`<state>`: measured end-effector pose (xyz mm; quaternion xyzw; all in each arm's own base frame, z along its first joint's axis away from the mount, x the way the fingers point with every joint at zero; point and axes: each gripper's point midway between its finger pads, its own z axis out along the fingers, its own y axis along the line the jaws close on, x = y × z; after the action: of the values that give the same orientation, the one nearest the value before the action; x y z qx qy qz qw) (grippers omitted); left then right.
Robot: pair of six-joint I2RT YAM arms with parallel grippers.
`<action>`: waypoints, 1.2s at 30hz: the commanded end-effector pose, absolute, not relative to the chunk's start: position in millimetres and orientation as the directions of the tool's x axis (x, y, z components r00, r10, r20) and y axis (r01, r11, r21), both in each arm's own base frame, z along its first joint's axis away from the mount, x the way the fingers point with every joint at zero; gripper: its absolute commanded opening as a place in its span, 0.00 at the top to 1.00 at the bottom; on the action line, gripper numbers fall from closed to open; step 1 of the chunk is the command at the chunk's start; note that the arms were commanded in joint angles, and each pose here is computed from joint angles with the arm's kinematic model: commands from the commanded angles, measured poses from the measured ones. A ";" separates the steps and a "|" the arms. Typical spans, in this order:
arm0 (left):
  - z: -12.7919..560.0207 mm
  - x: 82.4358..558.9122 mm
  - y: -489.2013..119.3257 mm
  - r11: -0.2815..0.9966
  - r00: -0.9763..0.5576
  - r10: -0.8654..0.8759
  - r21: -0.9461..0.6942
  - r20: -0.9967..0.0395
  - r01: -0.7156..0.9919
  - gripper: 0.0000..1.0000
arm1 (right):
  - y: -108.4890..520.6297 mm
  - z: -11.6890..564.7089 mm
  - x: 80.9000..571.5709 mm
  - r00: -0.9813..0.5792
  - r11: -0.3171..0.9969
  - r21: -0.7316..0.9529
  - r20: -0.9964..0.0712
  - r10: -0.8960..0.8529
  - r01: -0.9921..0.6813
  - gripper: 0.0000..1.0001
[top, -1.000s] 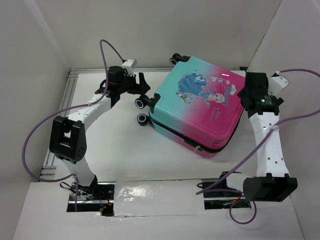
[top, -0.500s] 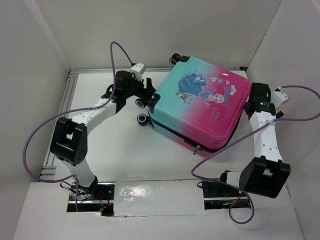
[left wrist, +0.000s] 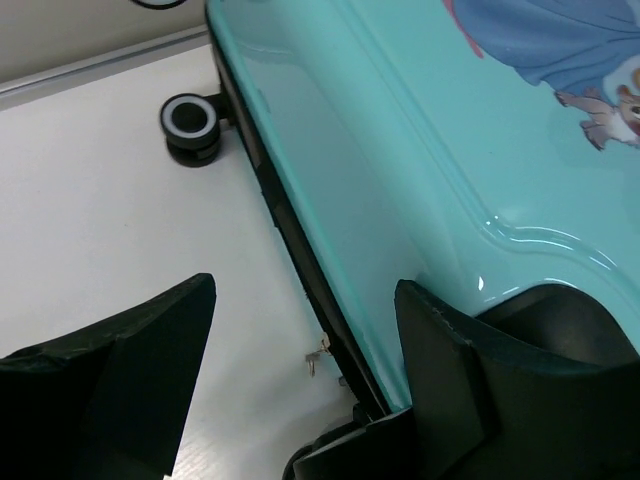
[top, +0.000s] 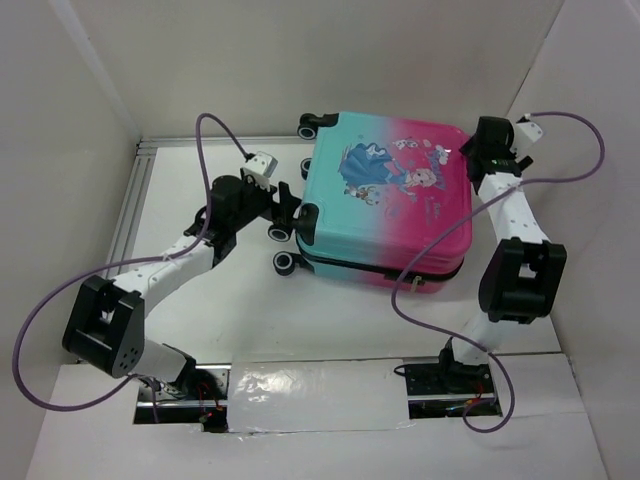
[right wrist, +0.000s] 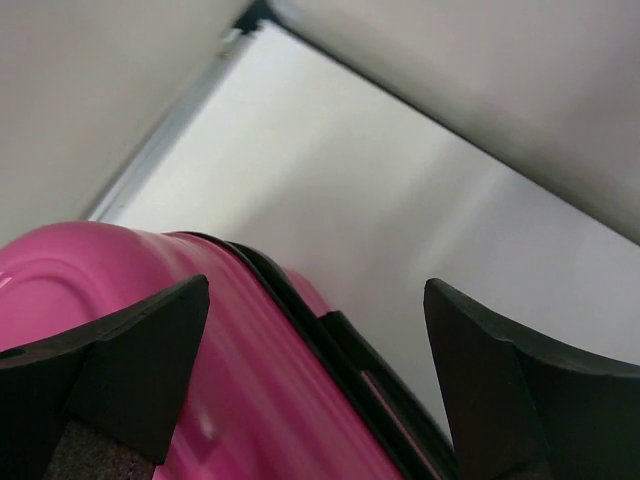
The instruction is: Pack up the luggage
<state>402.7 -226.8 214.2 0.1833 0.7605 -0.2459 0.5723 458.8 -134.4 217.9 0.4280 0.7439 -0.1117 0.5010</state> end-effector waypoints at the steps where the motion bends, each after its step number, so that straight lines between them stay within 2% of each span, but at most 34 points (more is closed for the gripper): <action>1: 149.4 333.7 -260.8 0.672 -0.443 0.096 -0.271 -0.891 0.689 0.15 | -29.8 142.7 480.8 -0.514 0.830 0.194 -0.705 0.489 0.523 0.05; 6: 135.2 327.4 -240.0 0.662 -0.434 0.076 -0.280 -0.898 0.695 0.15 | -5.0 129.6 524.2 -0.596 0.894 0.156 -0.695 0.401 0.419 0.05; 11: 135.2 352.5 -178.8 0.728 -0.439 0.015 -0.291 -0.898 0.621 0.12 | 2.5 191.6 555.5 -0.551 0.936 0.129 -0.779 0.300 0.329 0.05; 14: 137.7 350.6 -147.9 0.696 -0.438 -0.079 -0.364 -0.895 0.619 0.11 | 9.3 233.4 558.4 -0.514 0.953 0.172 -0.810 0.281 0.249 0.05; 15: 156.3 349.6 -133.9 0.640 -0.381 -0.128 -0.370 -0.916 0.674 0.11 | 12.7 251.1 553.9 -0.499 0.962 0.175 -0.827 0.259 0.210 0.05; 17: 150.7 338.1 -128.1 0.581 -0.369 -0.141 -0.379 -0.919 0.720 0.11 | 21.9 277.4 550.3 -0.472 0.970 0.213 -0.847 0.245 0.122 0.05; 21: 145.6 322.2 -144.5 0.481 -0.327 -0.063 -0.316 -0.943 0.818 0.12 | 55.3 331.6 527.9 -0.409 0.965 0.219 -0.901 0.145 -0.141 0.05; 23: 145.6 319.8 -154.3 0.438 -0.321 -0.045 -0.307 -0.946 0.845 0.15 | 78.2 343.6 510.6 -0.393 0.928 0.216 -0.916 0.085 -0.304 0.05; 25: 145.2 326.2 -161.7 0.447 -0.307 -0.019 -0.283 -0.952 0.848 0.15 | 115.3 351.9 485.9 -0.365 0.863 0.198 -0.931 0.017 -0.465 0.05; 29: 138.1 338.9 -166.8 0.406 -0.351 0.026 -0.311 -0.936 0.859 0.18 | 152.3 357.1 458.5 -0.312 0.820 0.096 -0.945 -0.103 -0.564 0.05; 33: 140.7 335.4 -179.4 0.252 -0.356 0.032 -0.337 -0.934 0.907 0.20 | 172.2 355.6 429.5 -0.286 0.761 0.061 -0.944 -0.167 -0.646 0.04; 36: 140.3 344.3 -188.2 0.195 -0.348 0.045 -0.333 -0.936 0.922 0.21 | 184.4 347.8 408.7 -0.260 0.719 0.026 -0.941 -0.218 -0.695 0.04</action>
<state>347.8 -174.8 129.7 0.3165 0.6924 -0.4836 0.4319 430.5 181.7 355.0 -0.2546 0.7702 0.2265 0.5391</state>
